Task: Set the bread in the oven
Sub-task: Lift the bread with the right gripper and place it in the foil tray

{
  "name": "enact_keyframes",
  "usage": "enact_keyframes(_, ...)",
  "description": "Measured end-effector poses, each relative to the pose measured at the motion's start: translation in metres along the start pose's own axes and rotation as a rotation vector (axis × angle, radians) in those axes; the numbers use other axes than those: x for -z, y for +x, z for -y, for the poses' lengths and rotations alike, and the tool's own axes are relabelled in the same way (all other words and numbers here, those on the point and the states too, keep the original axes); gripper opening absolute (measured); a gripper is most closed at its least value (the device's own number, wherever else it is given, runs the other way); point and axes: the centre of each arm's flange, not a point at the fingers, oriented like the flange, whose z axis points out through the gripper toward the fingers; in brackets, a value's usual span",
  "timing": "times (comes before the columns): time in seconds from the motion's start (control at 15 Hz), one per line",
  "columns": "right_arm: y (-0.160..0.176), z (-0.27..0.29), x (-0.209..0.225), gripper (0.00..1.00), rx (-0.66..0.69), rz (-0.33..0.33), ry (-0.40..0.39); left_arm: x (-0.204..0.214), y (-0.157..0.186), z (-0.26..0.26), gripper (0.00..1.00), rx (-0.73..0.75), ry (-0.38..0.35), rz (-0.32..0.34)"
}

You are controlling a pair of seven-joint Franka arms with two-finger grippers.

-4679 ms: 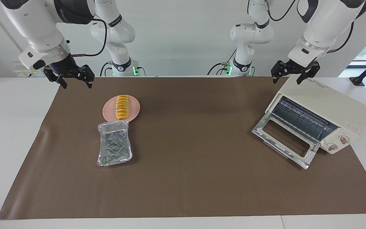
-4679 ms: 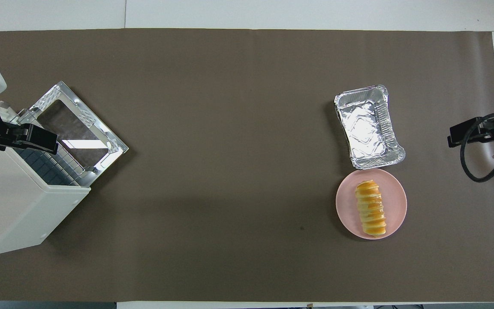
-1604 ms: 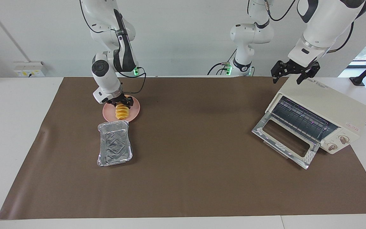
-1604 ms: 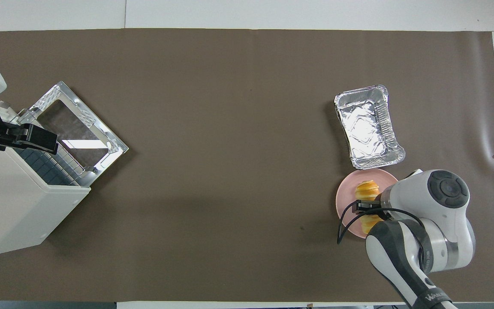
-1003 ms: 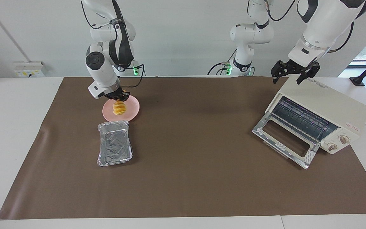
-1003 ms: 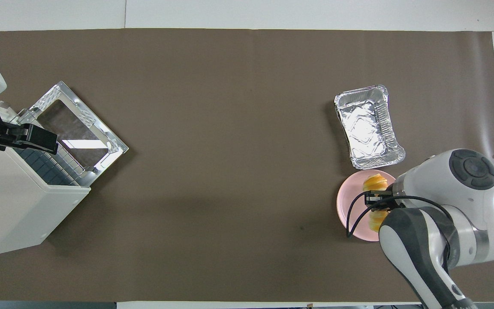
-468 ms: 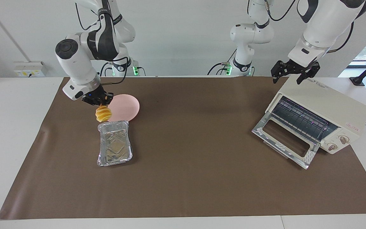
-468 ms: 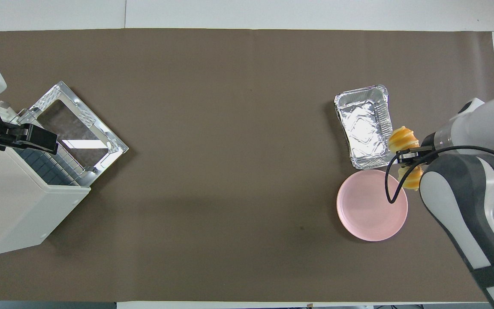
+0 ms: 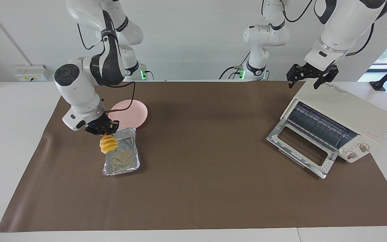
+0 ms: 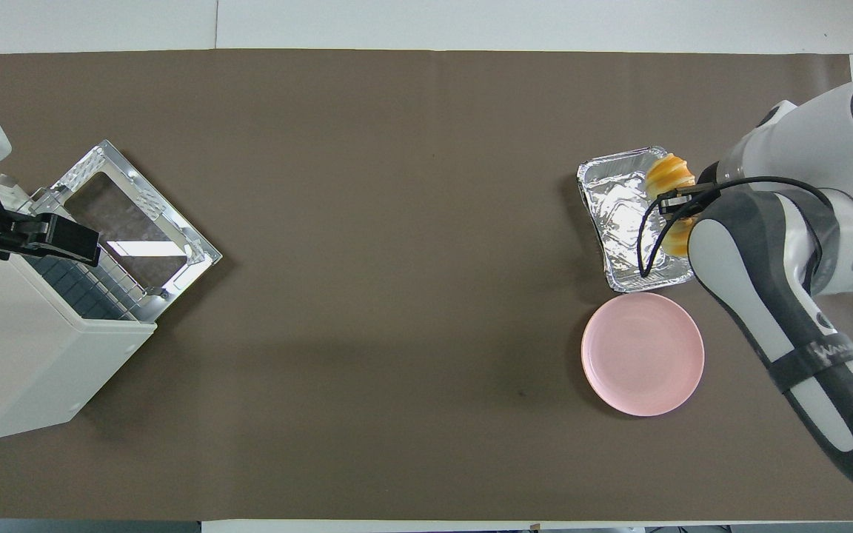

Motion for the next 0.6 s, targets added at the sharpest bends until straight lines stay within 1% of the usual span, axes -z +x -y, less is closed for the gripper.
enact_keyframes(0.07,0.004,0.004,-0.012,0.15,0.008,0.000,0.002,0.000,0.000,0.000,1.00,0.000,0.000,0.000)
enact_keyframes(0.2,0.007,0.013,-0.033,0.14,0.022,0.022,0.007,0.000,0.000,0.000,1.00,0.000,0.000,0.000)
enact_keyframes(0.33,0.007,0.023,-0.045,0.11,0.039,0.042,0.009,0.000,0.000,0.000,1.00,0.000,0.000,0.000)
enact_keyframes(0.47,0.007,0.026,-0.052,0.11,0.044,0.054,0.010,0.000,0.000,0.000,1.00,0.000,0.000,0.000)
enact_keyframes(0.53,0.007,0.026,-0.056,0.15,0.043,0.059,0.010,0.000,0.000,0.000,1.00,0.000,0.000,0.000)
enact_keyframes(0.6,0.007,0.025,-0.061,0.15,0.041,0.059,0.011,0.000,0.000,0.000,1.00,0.000,0.000,0.000)
